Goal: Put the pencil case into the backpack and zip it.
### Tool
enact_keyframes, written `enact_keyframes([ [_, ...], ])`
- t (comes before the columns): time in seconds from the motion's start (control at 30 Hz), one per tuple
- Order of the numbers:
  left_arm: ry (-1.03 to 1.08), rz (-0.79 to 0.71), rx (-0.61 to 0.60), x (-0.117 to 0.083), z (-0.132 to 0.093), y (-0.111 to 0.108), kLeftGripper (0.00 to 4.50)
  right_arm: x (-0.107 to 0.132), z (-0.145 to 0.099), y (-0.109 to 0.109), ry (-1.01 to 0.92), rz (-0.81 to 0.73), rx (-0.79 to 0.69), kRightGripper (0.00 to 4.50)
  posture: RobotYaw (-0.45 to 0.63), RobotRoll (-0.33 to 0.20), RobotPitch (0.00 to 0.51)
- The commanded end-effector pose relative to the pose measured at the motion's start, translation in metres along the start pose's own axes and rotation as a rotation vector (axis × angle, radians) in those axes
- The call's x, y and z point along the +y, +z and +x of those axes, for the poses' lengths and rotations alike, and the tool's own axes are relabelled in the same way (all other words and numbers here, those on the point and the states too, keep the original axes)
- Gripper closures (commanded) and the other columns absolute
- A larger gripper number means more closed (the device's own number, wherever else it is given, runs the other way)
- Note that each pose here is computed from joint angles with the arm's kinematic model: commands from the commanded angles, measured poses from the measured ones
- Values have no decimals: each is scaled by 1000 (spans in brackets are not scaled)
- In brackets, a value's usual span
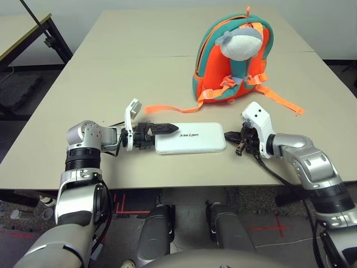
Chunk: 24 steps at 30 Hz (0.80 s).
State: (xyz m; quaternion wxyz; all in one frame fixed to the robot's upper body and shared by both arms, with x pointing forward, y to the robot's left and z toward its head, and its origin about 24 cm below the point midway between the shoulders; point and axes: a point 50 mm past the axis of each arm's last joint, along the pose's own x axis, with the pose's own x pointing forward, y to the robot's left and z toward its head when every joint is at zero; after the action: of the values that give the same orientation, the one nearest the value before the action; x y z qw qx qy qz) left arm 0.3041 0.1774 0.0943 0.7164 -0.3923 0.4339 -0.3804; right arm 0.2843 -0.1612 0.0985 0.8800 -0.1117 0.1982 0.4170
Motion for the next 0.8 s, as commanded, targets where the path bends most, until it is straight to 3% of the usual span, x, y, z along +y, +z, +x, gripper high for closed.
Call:
enact_keyframes([
  [0.03, 23, -42, 55, 9, 8, -12, 0, 6, 3, 8, 30, -22, -29, 4456, -187, 0, 136],
  [0.07, 20, -42, 51, 9, 8, -12, 0, 5, 3, 8, 28, -22, -28, 4456, -187, 0, 136],
  [0.17, 18, -41, 36, 9, 7, -10, 605, 4, 2, 7, 24, -22, -26, 4500, -186, 0, 136],
  [0.3, 10, -33, 26, 9, 6, -9, 2102, 3, 2, 7, 21, -24, -24, 4500, -186, 0, 133],
  [0.43, 3, -17, -3, 8, 6, -6, 3251, 2, 3, 6, 18, -28, -19, 4500, -183, 0, 131],
  [0.73, -66, 48, -77, -8, 3, 8, 3281, -3, 3, 4, -6, -44, -8, 4500, -180, 0, 127],
  [0.8, -84, 84, -101, -15, 1, 14, 3281, -5, 2, 4, -14, -47, -5, 4100, -176, 0, 127],
])
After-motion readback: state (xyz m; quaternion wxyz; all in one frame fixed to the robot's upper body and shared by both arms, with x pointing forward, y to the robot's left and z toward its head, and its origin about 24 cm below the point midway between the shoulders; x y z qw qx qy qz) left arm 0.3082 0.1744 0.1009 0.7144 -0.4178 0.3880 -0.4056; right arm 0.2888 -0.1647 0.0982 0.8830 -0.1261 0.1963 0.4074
